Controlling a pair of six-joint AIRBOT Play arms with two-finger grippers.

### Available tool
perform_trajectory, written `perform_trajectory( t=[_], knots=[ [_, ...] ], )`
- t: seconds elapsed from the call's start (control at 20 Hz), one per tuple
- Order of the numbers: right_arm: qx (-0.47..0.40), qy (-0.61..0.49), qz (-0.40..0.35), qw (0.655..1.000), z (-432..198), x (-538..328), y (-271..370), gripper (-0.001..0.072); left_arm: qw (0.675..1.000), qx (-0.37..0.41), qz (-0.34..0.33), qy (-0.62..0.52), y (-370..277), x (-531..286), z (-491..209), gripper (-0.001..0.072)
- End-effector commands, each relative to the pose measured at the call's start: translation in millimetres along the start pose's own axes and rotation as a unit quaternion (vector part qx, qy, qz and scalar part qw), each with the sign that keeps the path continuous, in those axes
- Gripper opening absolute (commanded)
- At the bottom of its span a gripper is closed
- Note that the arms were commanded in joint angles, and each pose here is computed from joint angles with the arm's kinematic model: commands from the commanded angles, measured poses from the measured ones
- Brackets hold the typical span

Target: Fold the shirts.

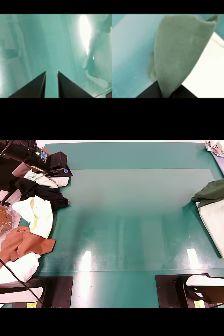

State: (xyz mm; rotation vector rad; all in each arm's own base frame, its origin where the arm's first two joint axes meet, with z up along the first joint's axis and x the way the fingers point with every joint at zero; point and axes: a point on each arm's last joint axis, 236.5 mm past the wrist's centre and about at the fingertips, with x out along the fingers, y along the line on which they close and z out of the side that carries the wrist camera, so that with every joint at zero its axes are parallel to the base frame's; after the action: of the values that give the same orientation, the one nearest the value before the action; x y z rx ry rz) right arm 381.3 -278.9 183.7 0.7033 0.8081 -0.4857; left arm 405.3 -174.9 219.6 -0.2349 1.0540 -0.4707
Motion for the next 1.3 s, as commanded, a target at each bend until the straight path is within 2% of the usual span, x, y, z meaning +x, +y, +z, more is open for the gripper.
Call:
perform_trajectory(
  t=[0.0, 0.2, 0.5, 0.75, 0.9, 0.95, 1.0, 1.05, 1.1, 1.25],
  knots=[
    [0.029, 0.016, -0.015, 0.999, -6.4, -17.8, -30.7, 0.0020, 1.000, -0.003, -0.002, 0.000, -1.5, -0.3, -0.1, 0.0183],
    [0.023, 0.003, -0.024, 0.999, -7.3, -37.8, -29.7, 0.0020, 1.000, -0.003, -0.001, 0.005, -1.0, -0.3, -2.3, 0.0184],
    [0.028, 0.075, -0.146, 0.986, -37.9, -20.5, -96.4, 0.0021, 1.000, -0.003, -0.001, 0.007, -0.9, -0.3, -3.5, 0.0184],
    [0.049, 0.162, -0.243, 0.955, -95.7, 7.2, -160.8, 0.0023, 1.000, 0.005, -0.001, 0.006, -0.8, -0.4, -2.8, 0.0183],
    [0.061, 0.217, -0.315, 0.922, -134.1, 5.4, -198.9, 0.0031, 1.000, 0.015, 0.001, 0.005, -0.1, -0.4, -2.6, 0.0184],
    [0.065, 0.240, -0.332, 0.910, -148.9, 3.2, -207.0, 0.0146, 1.000, 0.018, 0.001, 0.005, 0.2, -0.4, -2.5, 0.0184],
    [0.073, 0.263, -0.349, 0.896, -163.5, -0.5, -213.7, 0.0376, 1.000, 0.024, 0.001, 0.005, 0.2, -0.4, -2.5, 0.0184],
    [0.078, 0.279, -0.365, 0.885, -173.0, -5.8, -219.3, 0.0576, 1.000, 0.026, 0.001, 0.006, 0.3, -0.3, -2.7, 0.0184],
    [0.077, 0.288, -0.379, 0.876, -176.2, -13.0, -223.8, 0.0643, 1.000, 0.028, 0.002, 0.006, 0.4, -0.3, -2.9, 0.0184],
    [0.082, 0.255, -0.382, 0.885, -148.6, -32.4, -212.7, 0.0690, 0.999, 0.042, 0.013, 0.004, 5.6, -0.5, -2.0, 0.0184]
  ],
)
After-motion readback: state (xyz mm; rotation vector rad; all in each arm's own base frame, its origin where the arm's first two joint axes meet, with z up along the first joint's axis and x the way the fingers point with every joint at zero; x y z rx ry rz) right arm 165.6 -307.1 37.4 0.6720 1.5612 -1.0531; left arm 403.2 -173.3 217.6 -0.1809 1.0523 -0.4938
